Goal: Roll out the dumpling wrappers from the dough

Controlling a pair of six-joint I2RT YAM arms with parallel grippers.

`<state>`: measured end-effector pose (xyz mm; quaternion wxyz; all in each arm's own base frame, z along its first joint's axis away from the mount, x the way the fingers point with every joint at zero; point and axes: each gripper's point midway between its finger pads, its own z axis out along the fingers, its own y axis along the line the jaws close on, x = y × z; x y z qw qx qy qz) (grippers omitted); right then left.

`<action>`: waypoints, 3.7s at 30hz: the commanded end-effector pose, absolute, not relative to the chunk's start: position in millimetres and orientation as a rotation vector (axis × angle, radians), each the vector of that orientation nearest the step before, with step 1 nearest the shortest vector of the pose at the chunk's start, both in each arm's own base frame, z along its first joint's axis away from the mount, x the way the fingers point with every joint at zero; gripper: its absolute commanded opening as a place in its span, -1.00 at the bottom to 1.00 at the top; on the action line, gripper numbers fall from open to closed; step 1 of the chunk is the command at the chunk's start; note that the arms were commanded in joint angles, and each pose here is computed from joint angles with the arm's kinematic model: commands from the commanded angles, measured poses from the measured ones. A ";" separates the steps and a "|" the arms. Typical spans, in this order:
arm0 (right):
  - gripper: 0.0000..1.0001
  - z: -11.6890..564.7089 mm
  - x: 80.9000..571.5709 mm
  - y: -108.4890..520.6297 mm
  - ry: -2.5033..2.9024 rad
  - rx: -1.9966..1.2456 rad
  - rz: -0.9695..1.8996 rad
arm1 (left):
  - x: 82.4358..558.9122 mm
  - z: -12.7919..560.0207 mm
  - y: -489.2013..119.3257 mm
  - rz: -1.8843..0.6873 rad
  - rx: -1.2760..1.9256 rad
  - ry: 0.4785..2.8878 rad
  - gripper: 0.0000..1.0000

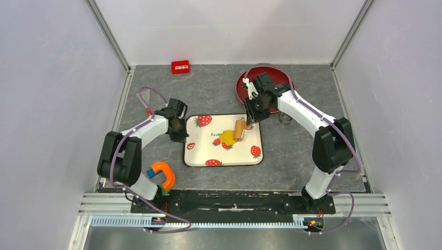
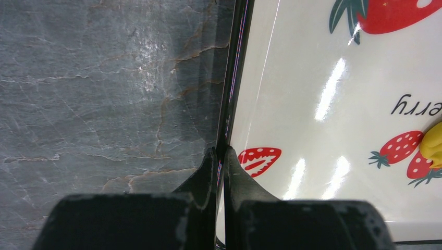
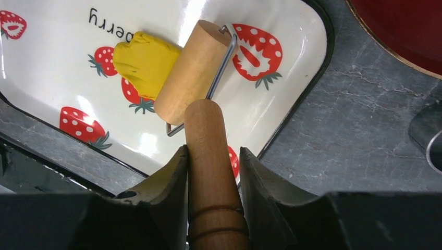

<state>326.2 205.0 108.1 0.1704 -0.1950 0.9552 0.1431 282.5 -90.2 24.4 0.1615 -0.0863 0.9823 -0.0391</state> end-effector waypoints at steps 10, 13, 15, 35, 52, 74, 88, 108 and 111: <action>-1.00 159.0 344.7 193.0 2.630 -0.686 0.340 | 248.7 -2.9 -66.3 0.017 -0.141 2.977 -0.96; -1.00 184.6 355.5 214.0 2.536 -0.676 0.464 | 248.5 -3.0 -69.7 -0.006 -0.123 2.979 -0.96; -1.00 198.3 361.7 228.6 2.471 -0.681 0.549 | 249.0 -2.8 -71.1 -0.014 -0.116 2.979 -0.96; -1.00 103.9 354.6 225.9 2.681 -0.714 0.231 | 246.4 -5.0 -76.4 -0.034 -0.088 2.986 -0.96; -1.00 29.0 317.2 234.5 2.864 -0.736 0.402 | 240.1 -3.2 -79.6 -0.033 -0.093 2.976 -0.96; -1.00 -19.9 291.1 213.7 2.919 -0.910 0.109 | 232.4 -3.2 -85.9 -0.001 -0.058 2.970 -0.96; -1.00 192.4 363.6 297.0 2.288 -0.762 0.751 | 229.2 -4.9 -85.5 0.025 -0.060 2.971 -0.96; -1.00 181.1 294.5 122.1 2.347 -0.118 0.720 | 238.0 -6.6 -98.6 -0.062 -0.037 2.960 -0.96; -1.00 163.4 285.0 95.2 2.409 0.010 0.669 | 238.3 -7.7 -99.6 -0.070 -0.031 2.964 -0.96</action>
